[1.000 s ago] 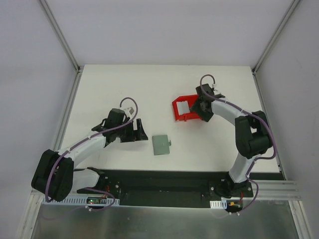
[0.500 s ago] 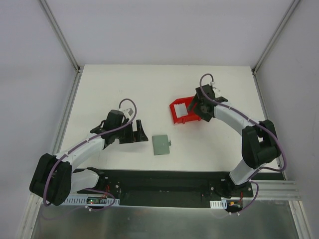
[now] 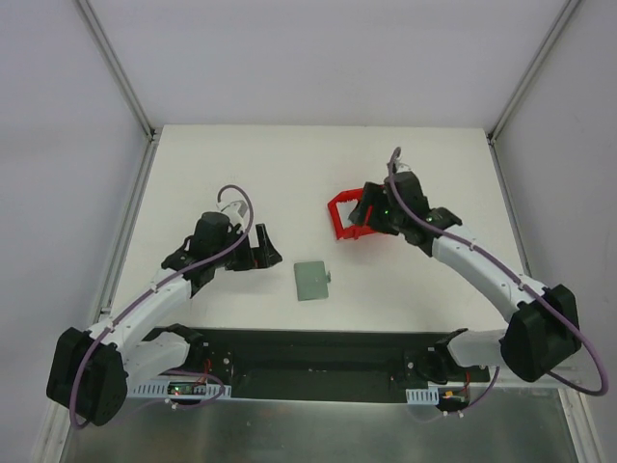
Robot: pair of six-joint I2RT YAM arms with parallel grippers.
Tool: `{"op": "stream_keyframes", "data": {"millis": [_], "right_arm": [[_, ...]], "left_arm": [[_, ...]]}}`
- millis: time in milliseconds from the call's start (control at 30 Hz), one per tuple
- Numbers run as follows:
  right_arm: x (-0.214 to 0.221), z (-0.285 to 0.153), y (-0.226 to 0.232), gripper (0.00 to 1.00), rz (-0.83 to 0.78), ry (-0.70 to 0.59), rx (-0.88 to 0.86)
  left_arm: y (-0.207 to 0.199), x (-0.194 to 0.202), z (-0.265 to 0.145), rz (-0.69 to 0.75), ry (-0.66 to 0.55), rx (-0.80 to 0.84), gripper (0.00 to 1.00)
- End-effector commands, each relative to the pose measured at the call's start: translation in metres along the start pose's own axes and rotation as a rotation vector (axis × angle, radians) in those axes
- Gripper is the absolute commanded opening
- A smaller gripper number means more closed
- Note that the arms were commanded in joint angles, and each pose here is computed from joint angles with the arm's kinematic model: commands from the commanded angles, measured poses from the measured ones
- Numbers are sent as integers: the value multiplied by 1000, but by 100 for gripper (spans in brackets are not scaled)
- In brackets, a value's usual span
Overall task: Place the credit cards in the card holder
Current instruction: Open the card holder at the center of the board.
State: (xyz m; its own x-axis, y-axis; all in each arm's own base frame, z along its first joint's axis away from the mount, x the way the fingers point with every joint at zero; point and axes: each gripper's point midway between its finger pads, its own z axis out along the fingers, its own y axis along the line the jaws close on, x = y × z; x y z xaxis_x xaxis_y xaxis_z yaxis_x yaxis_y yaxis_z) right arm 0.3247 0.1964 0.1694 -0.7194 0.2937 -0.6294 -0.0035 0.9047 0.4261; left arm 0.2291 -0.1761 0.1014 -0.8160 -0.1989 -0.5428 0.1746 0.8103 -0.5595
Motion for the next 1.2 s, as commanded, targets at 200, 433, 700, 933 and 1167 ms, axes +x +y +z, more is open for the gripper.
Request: {"op": "stream_keyframes", "data": {"millis": [200, 433, 700, 933, 1167], "right_arm": [[138, -5, 58, 67, -233, 339, -222], [160, 25, 52, 59, -300, 415, -141], [171, 32, 39, 44, -324, 455, -84], [180, 29, 28, 37, -335, 487, -59], [183, 31, 20, 30, -354, 497, -25]], "left_arm": [[-6, -14, 2, -148, 68, 27, 99], [1, -3, 0, -113, 79, 15, 99], [1, 3, 2, -79, 95, 13, 99], [-3, 3, 5, -58, 102, 15, 99], [-6, 8, 8, -46, 125, 21, 98]]}}
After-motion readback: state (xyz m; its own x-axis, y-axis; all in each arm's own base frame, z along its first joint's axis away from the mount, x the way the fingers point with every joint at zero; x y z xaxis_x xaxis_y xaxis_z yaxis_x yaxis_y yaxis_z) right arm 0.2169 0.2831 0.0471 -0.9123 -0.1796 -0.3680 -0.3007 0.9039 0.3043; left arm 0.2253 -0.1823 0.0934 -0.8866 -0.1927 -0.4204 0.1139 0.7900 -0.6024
